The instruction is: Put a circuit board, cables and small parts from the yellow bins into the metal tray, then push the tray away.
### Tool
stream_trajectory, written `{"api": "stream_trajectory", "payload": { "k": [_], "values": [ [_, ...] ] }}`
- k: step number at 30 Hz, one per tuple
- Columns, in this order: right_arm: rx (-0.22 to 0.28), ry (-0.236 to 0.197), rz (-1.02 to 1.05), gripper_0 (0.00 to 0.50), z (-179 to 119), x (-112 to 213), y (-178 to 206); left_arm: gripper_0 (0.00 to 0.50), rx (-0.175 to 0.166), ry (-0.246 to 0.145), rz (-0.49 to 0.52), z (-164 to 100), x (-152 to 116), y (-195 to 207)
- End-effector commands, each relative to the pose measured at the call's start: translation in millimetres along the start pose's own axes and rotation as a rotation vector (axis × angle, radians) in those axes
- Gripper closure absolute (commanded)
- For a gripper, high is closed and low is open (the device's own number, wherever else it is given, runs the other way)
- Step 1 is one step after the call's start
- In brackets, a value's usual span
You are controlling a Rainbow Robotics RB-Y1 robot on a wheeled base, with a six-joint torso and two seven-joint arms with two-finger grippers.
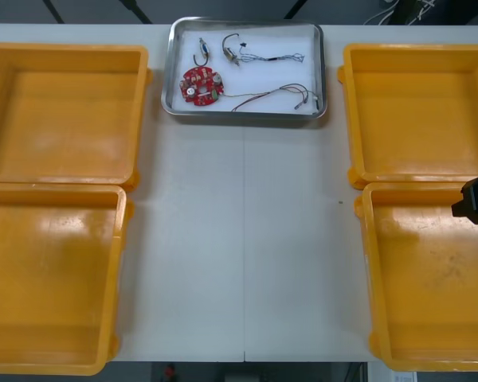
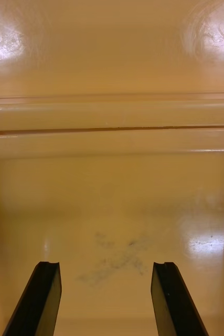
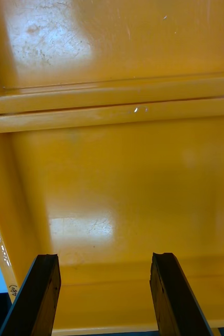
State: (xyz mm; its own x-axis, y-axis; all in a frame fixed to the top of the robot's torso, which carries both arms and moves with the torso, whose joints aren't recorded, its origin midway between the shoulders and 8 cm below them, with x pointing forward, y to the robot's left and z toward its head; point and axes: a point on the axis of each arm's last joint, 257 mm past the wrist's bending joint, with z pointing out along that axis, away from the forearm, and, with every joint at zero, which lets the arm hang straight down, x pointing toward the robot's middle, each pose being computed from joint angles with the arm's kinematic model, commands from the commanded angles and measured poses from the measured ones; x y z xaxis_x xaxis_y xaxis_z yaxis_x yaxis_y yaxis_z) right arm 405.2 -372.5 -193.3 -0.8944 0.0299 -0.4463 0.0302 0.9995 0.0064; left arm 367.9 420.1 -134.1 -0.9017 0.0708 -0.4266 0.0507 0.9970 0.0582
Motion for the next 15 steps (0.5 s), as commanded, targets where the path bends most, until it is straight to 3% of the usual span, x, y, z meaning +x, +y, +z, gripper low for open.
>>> {"api": "stream_trajectory", "payload": {
  "k": [1,15],
  "values": [
    [-0.015,0.017,-0.021,0.0,5.9,7.9,5.3,0.0,0.001,-0.022,-0.043,-5.0,-5.4,2.3],
    [-0.015,0.017,-0.021,0.0,5.9,7.9,5.3,0.0,0.001,-0.022,-0.043,-5.0,-5.4,2.3]
  ]
}}
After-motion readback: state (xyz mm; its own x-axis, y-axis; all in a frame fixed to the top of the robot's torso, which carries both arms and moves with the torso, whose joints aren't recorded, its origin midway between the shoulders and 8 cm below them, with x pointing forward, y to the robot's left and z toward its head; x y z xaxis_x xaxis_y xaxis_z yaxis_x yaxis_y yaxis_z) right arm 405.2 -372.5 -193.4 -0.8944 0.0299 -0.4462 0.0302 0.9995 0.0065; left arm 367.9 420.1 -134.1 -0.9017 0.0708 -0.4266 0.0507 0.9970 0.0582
